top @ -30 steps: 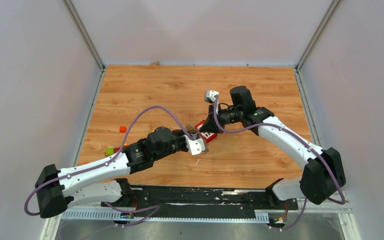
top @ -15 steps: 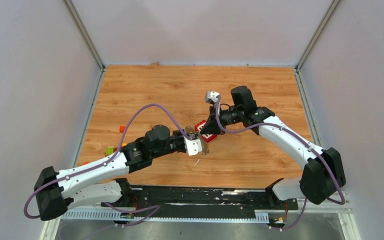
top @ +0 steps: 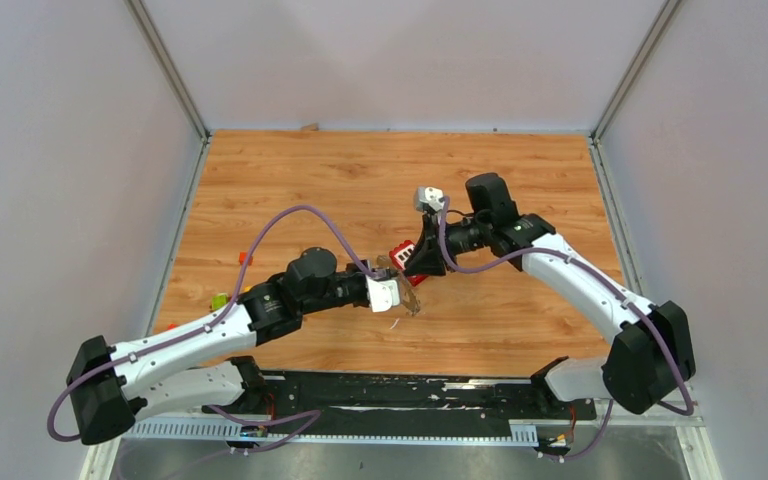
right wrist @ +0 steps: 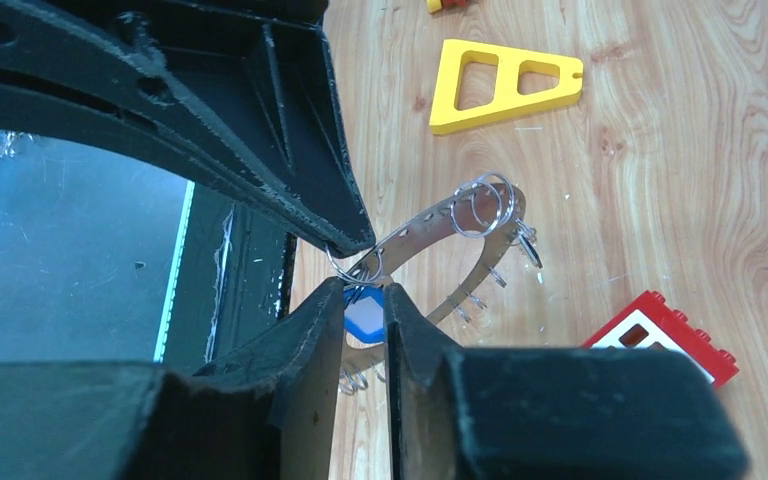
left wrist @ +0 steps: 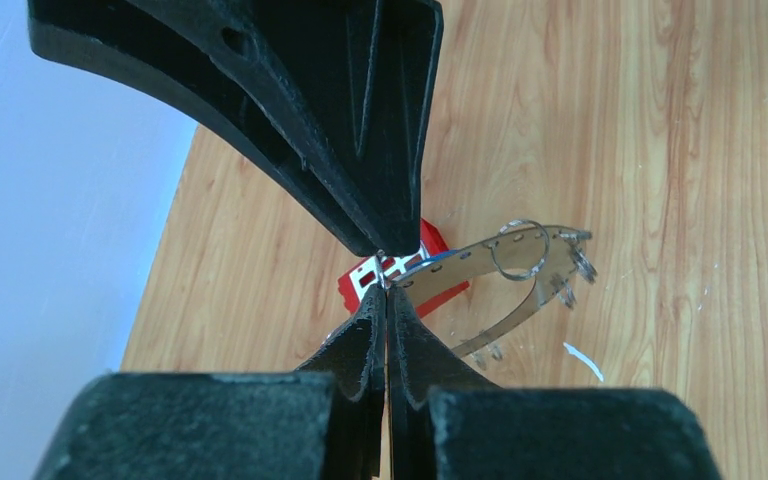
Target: Put the keys on the keyring
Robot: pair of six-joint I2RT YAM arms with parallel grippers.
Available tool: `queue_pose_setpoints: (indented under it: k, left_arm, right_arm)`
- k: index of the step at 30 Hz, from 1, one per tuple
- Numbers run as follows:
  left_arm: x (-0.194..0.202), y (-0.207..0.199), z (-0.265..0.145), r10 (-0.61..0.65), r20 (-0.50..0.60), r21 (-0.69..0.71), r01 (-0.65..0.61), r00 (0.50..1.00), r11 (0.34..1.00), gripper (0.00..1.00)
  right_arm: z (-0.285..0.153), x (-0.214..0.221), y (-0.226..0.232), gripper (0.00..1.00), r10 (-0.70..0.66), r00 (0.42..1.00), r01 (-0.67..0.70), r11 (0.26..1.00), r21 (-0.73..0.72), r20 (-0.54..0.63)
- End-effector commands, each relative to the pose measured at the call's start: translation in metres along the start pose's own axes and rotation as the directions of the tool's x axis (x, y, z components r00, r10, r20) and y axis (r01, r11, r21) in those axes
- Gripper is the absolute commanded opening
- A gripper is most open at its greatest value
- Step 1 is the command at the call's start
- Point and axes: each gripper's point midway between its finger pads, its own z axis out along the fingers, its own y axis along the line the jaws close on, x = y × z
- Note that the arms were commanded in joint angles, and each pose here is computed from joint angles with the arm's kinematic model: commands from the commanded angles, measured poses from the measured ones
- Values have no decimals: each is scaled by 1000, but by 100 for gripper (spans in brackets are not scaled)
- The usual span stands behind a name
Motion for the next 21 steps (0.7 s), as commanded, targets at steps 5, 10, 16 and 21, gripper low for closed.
queue_pose_setpoints:
  k: [5,10,16,21]
  left_arm:
    - [-33,5,-9,-21,120,21,18,993,1000,0]
    - [-38,5,-12,-45,144,45,39,989,998,0]
    - [-46,0,-13,-95,173,100,78,980,992,0]
    - [-54,-2,-13,-142,196,153,113,970,982,0]
  right_arm:
    - [-15,-29,17,32,-183,982,183,983,3,52]
    - [-21,-30,24,38,-235,971,235,972,10,48]
    - [-28,-33,41,39,-330,942,331,944,-9,66]
    - [-27,-33,46,40,-367,928,368,930,-7,56]
